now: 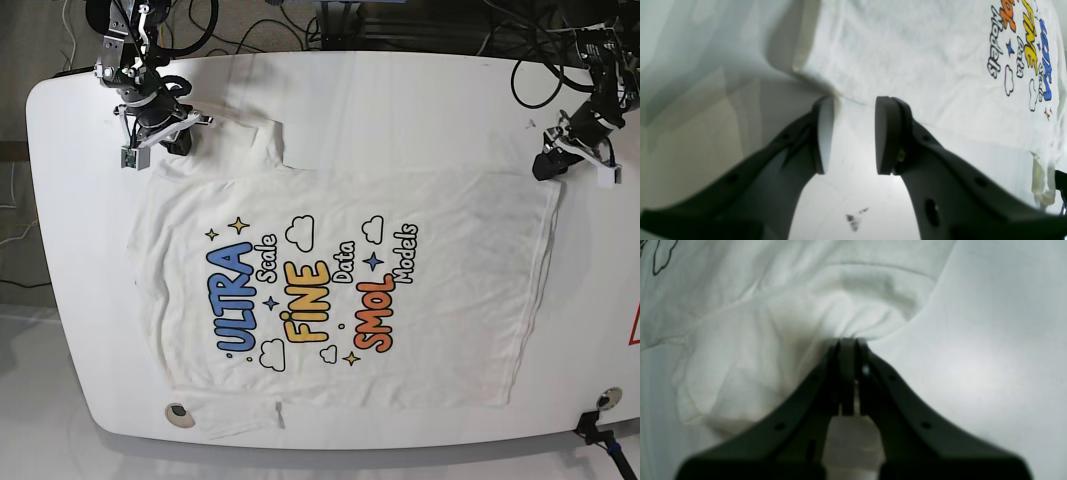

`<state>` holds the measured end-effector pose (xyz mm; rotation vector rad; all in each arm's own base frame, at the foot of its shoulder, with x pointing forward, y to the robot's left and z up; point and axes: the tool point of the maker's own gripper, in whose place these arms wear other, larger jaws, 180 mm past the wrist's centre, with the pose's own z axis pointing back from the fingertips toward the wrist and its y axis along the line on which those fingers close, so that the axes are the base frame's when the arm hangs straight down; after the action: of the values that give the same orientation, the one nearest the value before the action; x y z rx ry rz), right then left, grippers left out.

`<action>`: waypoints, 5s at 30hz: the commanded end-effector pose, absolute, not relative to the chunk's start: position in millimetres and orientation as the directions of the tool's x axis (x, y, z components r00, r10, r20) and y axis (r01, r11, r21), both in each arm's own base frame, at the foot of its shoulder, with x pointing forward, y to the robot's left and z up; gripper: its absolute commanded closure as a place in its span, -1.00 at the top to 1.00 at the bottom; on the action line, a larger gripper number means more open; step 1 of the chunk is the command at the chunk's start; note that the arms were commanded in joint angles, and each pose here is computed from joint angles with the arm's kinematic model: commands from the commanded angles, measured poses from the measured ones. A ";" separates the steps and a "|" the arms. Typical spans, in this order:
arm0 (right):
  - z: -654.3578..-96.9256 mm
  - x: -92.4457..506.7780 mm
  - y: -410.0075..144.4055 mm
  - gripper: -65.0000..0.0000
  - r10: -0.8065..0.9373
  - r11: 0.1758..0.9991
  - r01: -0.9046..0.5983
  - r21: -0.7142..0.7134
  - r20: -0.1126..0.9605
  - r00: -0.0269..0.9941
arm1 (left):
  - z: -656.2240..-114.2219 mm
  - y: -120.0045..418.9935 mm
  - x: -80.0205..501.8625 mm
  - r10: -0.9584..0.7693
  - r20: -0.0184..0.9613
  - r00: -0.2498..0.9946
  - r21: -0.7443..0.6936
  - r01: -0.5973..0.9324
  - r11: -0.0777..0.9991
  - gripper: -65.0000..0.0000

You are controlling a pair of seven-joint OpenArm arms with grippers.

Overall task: Fold the T-shirt properly
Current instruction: 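Lower the left gripper and pinch the shirt's shoulder edge, then pull the shirt by both shoulders toward the robot base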

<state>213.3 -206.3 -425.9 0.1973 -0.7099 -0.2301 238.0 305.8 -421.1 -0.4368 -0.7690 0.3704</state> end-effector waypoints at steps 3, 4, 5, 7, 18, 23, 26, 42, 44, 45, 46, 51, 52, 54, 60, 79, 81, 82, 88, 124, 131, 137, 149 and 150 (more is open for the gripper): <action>-420.8 215.7 -210.8 -0.95 -0.264 0.960 0.137 0.243 0.633 0.728 | -418.5 329.3 231.4 0.446 0.580 0.681 -0.444 -0.194 0.875 -0.37; -420.8 215.7 -210.8 -0.95 -0.264 0.960 0.137 0.243 0.633 0.728 | -418.5 329.3 231.4 0.446 0.580 0.681 -0.444 -0.194 0.875 -0.37; -420.8 215.7 -210.8 -0.95 -0.264 0.960 0.137 0.243 0.633 0.728 | -417.8 329.8 232.1 0.445 0.582 0.681 -0.443 -0.193 0.875 -0.37; -420.8 215.7 -210.8 -0.95 -0.264 0.960 0.137 0.243 0.633 0.728 | -417.6 329.1 232.3 0.440 0.584 0.682 -0.442 -0.188 0.877 -0.35; -420.9 217.0 -211.1 -0.95 -0.264 0.960 0.138 0.242 0.634 0.727 | -409.1 332.4 242.5 0.428 0.606 0.671 -0.436 -0.170 0.884 0.49; -420.9 217.0 -211.1 -0.95 -0.264 0.960 0.138 0.242 0.634 0.727 | -404.9 332.8 251.3 0.430 0.618 0.658 -0.440 -0.164 0.883 0.49; -420.9 217.0 -211.1 -0.95 -0.264 0.960 0.138 0.242 0.634 0.727 | -406.7 327.2 253.4 0.424 0.613 0.666 -0.444 -0.154 0.883 0.49; -421.5 216.5 -212.7 -0.95 -0.263 0.961 0.139 0.239 0.633 0.728 | -416.1 287.4 267.8 0.435 0.593 0.677 -0.504 -0.109 0.857 0.49; -421.5 216.5 -212.7 -0.95 -0.263 0.961 0.139 0.239 0.633 0.728 | -410.2 287.4 276.7 0.435 0.608 0.664 -0.507 -0.098 0.857 0.49; -421.5 216.5 -212.7 -0.95 -0.263 0.961 0.139 0.239 0.633 0.728 | -408.1 287.4 279.8 0.435 0.613 0.660 -0.507 -0.094 0.857 0.49; -421.5 216.5 -212.7 -0.95 -0.263 0.961 0.139 0.239 0.633 0.728 | -407.2 287.4 281.1 0.435 0.615 0.658 -0.508 -0.093 0.857 0.49; -421.3 216.6 -213.1 -0.95 -0.262 0.961 0.139 0.238 0.633 0.728 | -399.5 286.8 292.2 0.437 0.632 0.640 -0.511 -0.079 0.856 0.49; -421.3 216.6 -213.1 -0.95 -0.262 0.961 0.139 0.238 0.633 0.728 | -399.5 286.1 292.6 0.437 0.631 0.641 -0.513 -0.078 0.855 0.48; -421.3 216.6 -213.1 -0.95 -0.262 0.961 0.139 0.238 0.633 0.728 | -398.6 286.1 293.9 0.437 0.633 0.639 -0.513 -0.077 0.855 0.32; -421.2 216.6 -213.7 -0.95 -0.262 0.961 0.140 0.238 0.633 0.728 | -398.0 286.3 294.6 0.438 0.635 0.636 -0.513 -0.076 0.855 -0.61; -421.2 216.6 -213.7 -1.00 -0.262 0.961 0.140 0.238 0.633 0.728 | -398.1 287.0 293.3 0.439 0.636 0.635 -0.513 -0.077 0.855 -1.00; -421.4 216.5 -213.2 -1.00 -0.264 0.961 0.140 0.239 0.633 0.728 | -398.5 286.8 292.7 0.438 0.635 0.636 -0.513 -0.077 0.855 -1.00; -421.7 215.9 -213.2 -1.00 -0.264 0.961 0.141 0.239 0.632 0.729 | -398.5 286.8 292.7 0.438 0.635 0.636 -0.513 -0.077 0.855 -1.00; -422.5 211.3 -212.6 -1.00 -0.267 0.960 0.144 0.241 0.626 0.732 | -402.4 285.2 285.4 0.434 0.625 0.649 -0.513 -0.078 0.855 -1.00; -437.6 92.4 -206.9 -1.00 -0.226 0.970 0.157 0.184 0.459 0.859 | -428.4 268.4 184.2 0.298 0.549 0.781 -0.452 -0.022 0.892 -1.00; -439.3 83.8 -207.1 -1.00 -0.225 0.971 0.160 0.180 0.443 0.868 | -437.9 269.0 159.0 0.299 0.506 0.809 -0.449 -0.049 0.892 -1.00; -435.9 100.6 -207.9 -1.00 -0.220 0.972 0.150 0.182 0.474 0.853 | -434.8 268.0 168.3 0.297 0.522 0.799 -0.451 -0.037 0.892 -1.00; -427.2 105.2 -206.6 0.00 -0.220 0.972 0.147 0.182 0.497 0.840 | -433.0 268.8 173.3 0.293 0.531 0.795 -0.447 -0.031 0.894 -1.00; -424.6 107.4 -205.7 0.11 -0.219 0.972 0.143 0.185 0.504 0.835 | -431.6 268.8 176.6 0.293 0.537 0.791 -0.447 -0.027 0.894 -1.00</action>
<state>117.3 -201.3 -422.7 0.1698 -0.5949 -0.1972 182.0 261.7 -426.9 -0.4810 -0.6866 0.2011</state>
